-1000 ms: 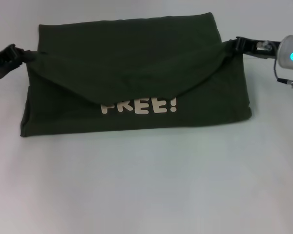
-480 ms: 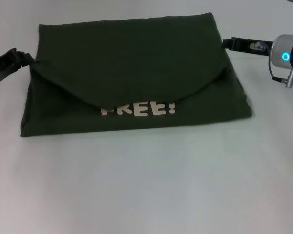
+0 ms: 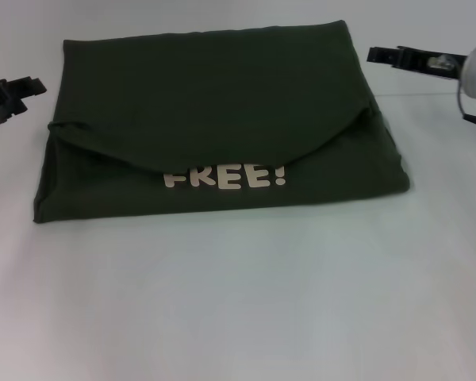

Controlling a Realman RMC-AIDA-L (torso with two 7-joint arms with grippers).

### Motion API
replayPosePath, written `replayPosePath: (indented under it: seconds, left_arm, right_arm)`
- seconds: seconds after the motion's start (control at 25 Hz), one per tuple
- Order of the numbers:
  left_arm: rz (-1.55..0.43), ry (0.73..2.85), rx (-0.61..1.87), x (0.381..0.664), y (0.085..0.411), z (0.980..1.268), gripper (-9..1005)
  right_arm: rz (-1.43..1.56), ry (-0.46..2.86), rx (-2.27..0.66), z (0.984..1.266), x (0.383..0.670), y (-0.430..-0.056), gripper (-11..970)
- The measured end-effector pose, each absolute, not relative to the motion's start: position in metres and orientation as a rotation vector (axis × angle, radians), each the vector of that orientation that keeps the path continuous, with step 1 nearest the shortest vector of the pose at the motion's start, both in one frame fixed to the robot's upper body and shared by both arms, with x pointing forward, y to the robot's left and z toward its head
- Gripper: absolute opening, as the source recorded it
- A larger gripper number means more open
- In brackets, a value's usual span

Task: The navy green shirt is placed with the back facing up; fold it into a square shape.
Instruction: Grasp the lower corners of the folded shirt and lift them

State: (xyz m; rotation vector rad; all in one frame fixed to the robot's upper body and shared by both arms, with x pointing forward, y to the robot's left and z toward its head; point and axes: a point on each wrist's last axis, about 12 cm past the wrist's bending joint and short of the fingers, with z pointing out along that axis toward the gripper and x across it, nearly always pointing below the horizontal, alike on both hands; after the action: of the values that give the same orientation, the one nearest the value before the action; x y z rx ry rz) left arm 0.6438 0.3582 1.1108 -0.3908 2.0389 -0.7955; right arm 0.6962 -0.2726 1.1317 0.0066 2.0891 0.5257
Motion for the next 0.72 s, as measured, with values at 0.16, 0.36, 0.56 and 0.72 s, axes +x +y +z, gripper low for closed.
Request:
replayPosePath:
  seconds: [0.16,0.36,0.56,0.72]
  left_arm:
    - [-0.903,2.028,-0.228,0.628,0.368,1.124,548]
    - [-0.932,2.093,-0.013,0.600,0.377,1.121,671]
    - [-0.873,2.231,0.089,0.590,0.374,1.106,805]
    - [-0.818,2.303,0.088,0.590,0.374,1.099,806]
  right_arm:
    - [0.664,2.070,-0.016,1.137,0.684,-0.291,701]
    - [0.800,2.092,-0.083,1.137,0.661,-0.314,885]
    - [0.842,2.121,-0.114,1.133,0.647,-0.326,944]
    - [0.835,2.134,-0.118,1.131,0.644,-0.331,944]
